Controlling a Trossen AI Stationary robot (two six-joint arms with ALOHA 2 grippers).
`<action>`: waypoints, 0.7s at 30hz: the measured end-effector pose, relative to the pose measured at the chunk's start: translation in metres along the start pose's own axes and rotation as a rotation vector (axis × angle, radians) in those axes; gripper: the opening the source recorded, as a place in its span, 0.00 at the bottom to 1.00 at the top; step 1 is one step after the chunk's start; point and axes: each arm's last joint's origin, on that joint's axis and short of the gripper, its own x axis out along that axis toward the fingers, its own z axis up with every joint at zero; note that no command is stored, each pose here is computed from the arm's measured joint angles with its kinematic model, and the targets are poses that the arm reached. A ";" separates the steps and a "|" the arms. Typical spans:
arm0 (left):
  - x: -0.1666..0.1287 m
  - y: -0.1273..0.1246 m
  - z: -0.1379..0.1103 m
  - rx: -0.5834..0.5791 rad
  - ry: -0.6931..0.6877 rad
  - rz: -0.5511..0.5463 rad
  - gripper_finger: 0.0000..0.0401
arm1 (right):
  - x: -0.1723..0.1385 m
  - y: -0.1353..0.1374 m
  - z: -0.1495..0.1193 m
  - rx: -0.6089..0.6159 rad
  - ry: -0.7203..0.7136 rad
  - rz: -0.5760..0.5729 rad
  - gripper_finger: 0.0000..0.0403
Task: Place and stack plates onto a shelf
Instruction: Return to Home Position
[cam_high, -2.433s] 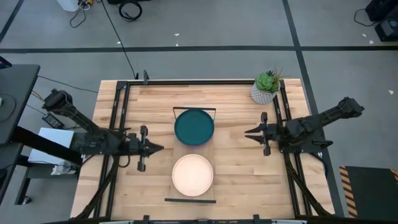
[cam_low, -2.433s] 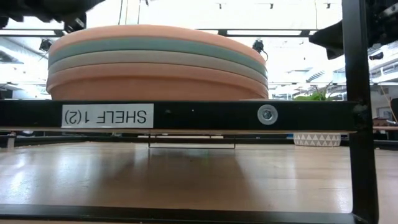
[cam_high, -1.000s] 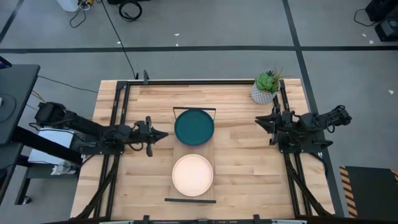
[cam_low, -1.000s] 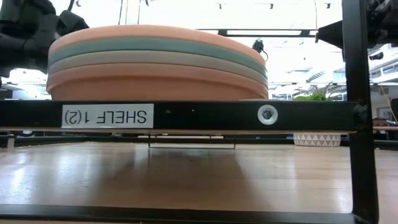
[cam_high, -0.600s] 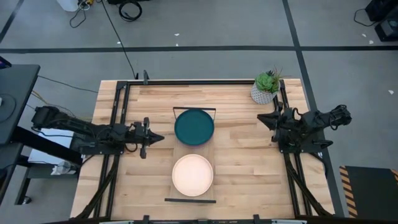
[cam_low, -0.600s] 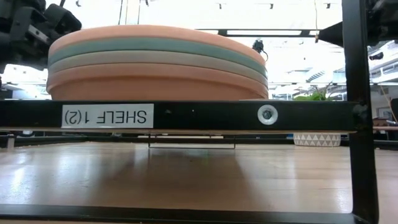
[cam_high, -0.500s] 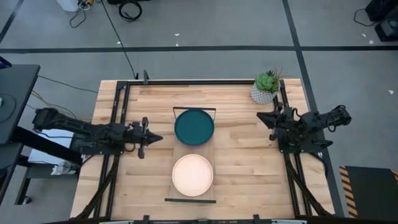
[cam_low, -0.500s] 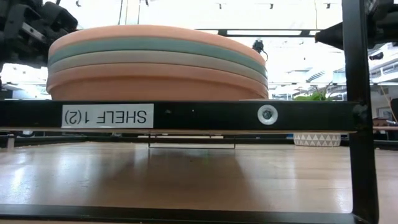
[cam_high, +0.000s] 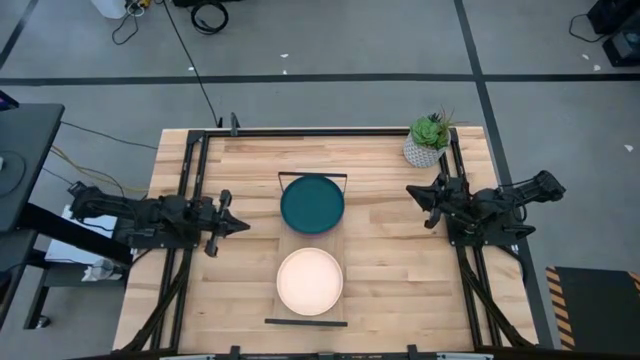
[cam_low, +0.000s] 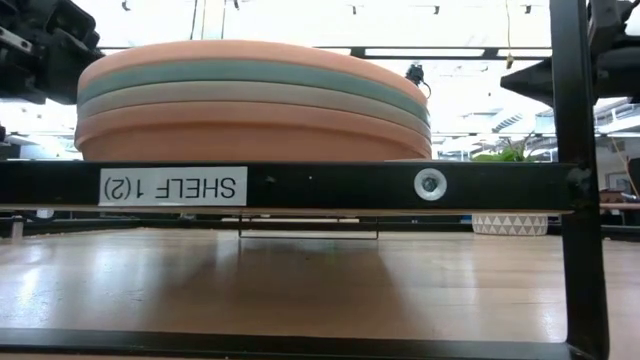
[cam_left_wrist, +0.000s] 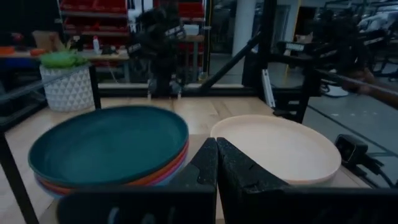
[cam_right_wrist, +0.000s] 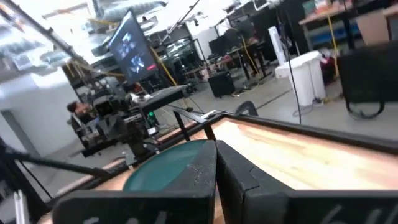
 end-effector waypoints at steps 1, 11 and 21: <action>-0.002 0.000 0.001 0.006 -0.011 -0.006 0.01 | 0.000 0.000 0.000 0.024 -0.001 0.000 0.04; -0.007 -0.004 0.005 0.022 -0.066 -0.162 0.01 | 0.000 0.002 0.000 0.090 0.017 0.065 0.07; -0.006 -0.005 0.004 -0.233 -0.034 -0.174 0.11 | 0.000 0.003 0.001 0.099 0.012 0.087 0.07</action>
